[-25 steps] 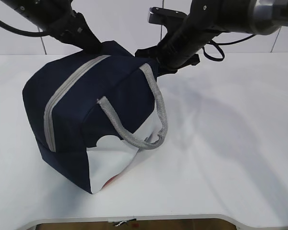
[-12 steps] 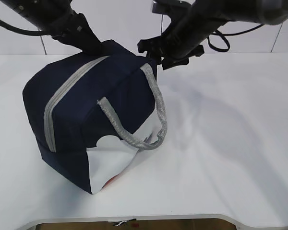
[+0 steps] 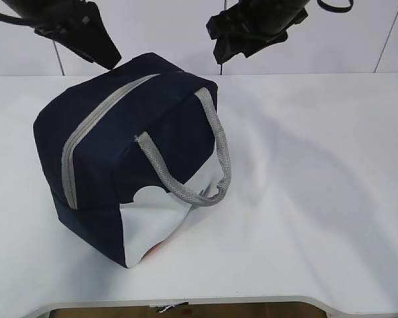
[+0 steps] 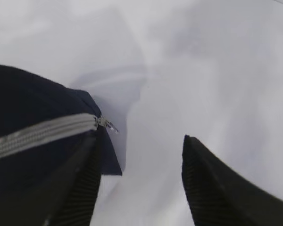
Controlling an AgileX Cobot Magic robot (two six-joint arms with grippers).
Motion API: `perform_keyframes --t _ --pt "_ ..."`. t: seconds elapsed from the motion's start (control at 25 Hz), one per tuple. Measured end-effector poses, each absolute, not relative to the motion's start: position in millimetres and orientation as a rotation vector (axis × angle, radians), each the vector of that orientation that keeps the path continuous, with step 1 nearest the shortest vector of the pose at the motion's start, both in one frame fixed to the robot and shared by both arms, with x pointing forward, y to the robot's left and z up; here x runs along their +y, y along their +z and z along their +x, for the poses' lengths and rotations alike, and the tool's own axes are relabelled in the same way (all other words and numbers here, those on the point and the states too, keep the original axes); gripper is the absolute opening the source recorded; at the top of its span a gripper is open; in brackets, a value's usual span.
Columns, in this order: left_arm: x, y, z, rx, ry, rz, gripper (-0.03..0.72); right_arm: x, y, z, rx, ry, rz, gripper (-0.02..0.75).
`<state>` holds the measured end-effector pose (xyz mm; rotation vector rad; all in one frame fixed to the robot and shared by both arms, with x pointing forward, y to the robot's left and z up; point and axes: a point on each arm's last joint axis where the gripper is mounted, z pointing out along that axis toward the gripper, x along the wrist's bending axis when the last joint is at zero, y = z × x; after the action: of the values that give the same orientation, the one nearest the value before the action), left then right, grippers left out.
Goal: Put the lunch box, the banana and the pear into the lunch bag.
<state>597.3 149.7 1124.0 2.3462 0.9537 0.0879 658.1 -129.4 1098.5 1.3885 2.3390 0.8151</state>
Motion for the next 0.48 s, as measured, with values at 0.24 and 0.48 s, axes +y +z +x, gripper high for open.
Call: perform_keyframes --t 0.24,0.48 --pt "163 1152 587 1.115 0.18 2.318 0.418 -141 1130 632 2.407 0.716 1.37 0.449" --pt "176 1183 565 1.29 0.261 2.196 0.381 -150 1156 607 2.44 0.684 1.369 0.447"
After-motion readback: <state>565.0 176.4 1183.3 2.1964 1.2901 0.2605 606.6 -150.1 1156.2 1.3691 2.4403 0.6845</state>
